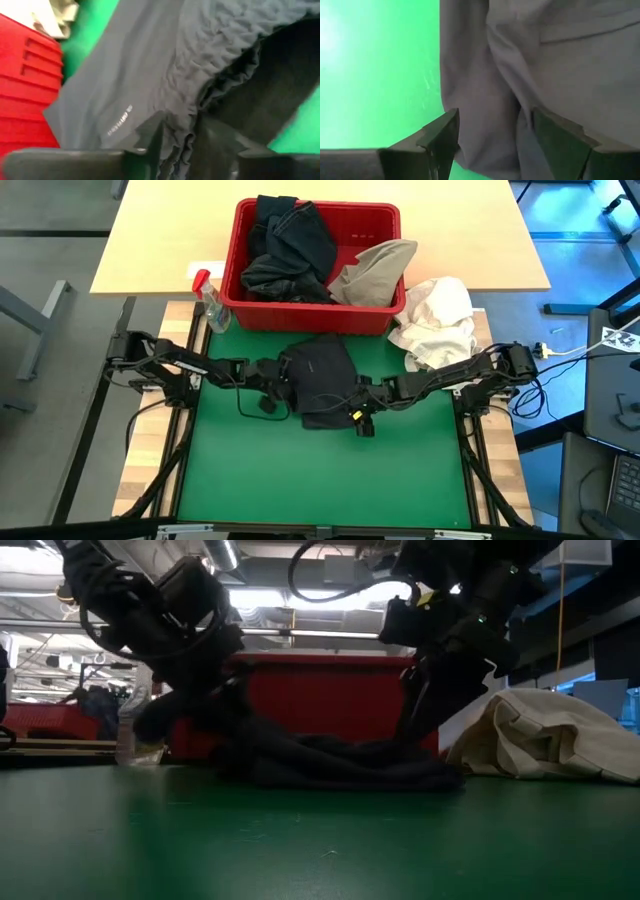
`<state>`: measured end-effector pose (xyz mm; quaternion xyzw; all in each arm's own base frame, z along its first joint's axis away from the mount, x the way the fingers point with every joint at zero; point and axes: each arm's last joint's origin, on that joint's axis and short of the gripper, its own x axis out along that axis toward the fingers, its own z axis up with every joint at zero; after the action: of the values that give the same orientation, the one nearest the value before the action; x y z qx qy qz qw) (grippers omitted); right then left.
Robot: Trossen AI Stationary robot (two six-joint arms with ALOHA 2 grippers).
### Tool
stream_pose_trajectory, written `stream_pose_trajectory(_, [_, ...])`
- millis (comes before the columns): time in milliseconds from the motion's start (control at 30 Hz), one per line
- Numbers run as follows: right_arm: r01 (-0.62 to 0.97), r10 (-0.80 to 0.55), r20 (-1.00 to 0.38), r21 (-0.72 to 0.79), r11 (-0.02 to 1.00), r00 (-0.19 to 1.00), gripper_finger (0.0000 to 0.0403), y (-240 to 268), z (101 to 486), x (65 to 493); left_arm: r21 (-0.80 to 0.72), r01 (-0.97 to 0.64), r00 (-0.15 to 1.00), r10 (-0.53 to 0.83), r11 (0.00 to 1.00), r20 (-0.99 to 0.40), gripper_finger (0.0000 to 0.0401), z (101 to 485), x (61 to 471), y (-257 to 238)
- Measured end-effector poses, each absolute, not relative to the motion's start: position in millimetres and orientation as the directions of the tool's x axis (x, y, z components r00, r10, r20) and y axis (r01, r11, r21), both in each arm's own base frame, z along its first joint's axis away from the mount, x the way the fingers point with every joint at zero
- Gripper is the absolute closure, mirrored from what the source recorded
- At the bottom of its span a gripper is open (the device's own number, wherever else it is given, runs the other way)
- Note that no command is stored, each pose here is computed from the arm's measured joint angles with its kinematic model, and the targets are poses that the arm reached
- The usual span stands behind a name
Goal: Fold Laundry from Bin
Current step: Fold the black shorts
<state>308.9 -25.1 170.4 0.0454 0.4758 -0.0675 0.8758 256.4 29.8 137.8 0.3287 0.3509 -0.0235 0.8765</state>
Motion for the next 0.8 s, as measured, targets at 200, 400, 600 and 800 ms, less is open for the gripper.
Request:
stream_pose_trajectory(200, [0.158, 0.014, -0.833, 0.121, 0.98, 0.553, 0.015, -21, 182, 303, 0.526, 0.162, 0.805, 0.196, 0.835, -0.56, 0.039, 145, 262, 30])
stream_pose_trajectory(400, [0.173, -0.021, -0.806, 0.101, 0.98, 0.592, 0.015, 0, 192, 302, 0.546, 0.098, 0.859, 0.206, 0.832, -0.468, 0.0393, 154, 267, 31])
stream_pose_trajectory(600, [0.265, -0.155, -0.804, 0.004, 0.964, 0.574, 0.015, 15, 175, 311, 0.498, 0.055, 0.88, 0.194, 0.865, -0.434, 0.0397, 157, 269, 30])
stream_pose_trajectory(800, [0.397, -0.295, -0.776, -0.063, 0.916, 0.557, 0.015, 13, 165, 316, 0.493, 0.05, 0.893, 0.183, 0.868, -0.412, 0.0397, 159, 270, 27])
